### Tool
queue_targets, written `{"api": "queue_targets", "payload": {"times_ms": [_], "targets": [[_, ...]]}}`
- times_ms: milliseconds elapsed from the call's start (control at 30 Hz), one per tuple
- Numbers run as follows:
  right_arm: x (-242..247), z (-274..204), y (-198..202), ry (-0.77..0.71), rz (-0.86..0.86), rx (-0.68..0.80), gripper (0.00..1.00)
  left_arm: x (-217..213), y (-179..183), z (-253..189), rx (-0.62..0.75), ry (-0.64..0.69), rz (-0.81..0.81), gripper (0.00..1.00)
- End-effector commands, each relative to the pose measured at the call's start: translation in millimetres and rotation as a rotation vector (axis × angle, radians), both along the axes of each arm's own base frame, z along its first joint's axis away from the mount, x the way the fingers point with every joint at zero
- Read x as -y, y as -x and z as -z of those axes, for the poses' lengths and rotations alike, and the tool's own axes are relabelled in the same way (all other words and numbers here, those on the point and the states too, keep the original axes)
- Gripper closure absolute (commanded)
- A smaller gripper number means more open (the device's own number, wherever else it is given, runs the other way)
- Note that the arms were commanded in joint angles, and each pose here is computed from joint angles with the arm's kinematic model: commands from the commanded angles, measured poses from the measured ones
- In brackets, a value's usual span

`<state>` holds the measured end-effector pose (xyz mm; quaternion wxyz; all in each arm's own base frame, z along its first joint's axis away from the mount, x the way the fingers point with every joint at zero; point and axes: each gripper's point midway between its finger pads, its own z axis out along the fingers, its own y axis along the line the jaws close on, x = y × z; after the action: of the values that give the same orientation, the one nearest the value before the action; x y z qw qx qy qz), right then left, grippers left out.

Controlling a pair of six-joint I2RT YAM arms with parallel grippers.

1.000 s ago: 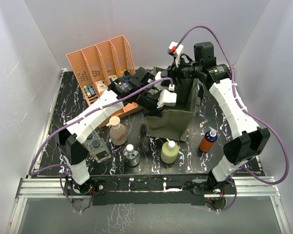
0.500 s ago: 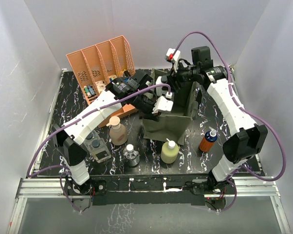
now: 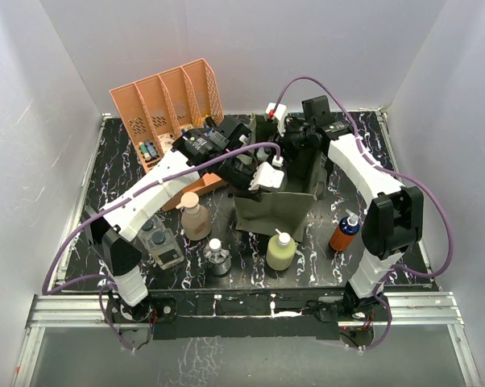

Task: Place the personal care products into the canvas bag
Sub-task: Place the care product in the canvas bag.

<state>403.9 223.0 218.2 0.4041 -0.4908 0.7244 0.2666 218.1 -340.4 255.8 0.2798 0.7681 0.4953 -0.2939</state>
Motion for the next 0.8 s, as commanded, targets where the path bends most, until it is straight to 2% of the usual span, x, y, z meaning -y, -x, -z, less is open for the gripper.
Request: {"api": "queue_targets", "payload": {"times_ms": [0,133,433,667,767], "targets": [[-7,-65,-38,-0.070,0.018,0.337,0.92,-15,23,-18,0.013,0.037,0.054,1.00],[-2,-70,-48,-0.065,0.059,0.433,0.92,-19,23,-5,0.008,0.004,0.062,1.00],[10,-68,-61,-0.006,0.112,0.494,0.92,-25,24,24,0.002,-0.057,0.093,1.00],[-8,-46,-29,-0.056,-0.044,0.384,0.92,-21,23,30,-0.007,-0.050,0.102,0.98],[-9,-33,-23,-0.057,-0.055,0.345,0.92,-18,19,27,-0.001,-0.041,0.088,0.98]]}}
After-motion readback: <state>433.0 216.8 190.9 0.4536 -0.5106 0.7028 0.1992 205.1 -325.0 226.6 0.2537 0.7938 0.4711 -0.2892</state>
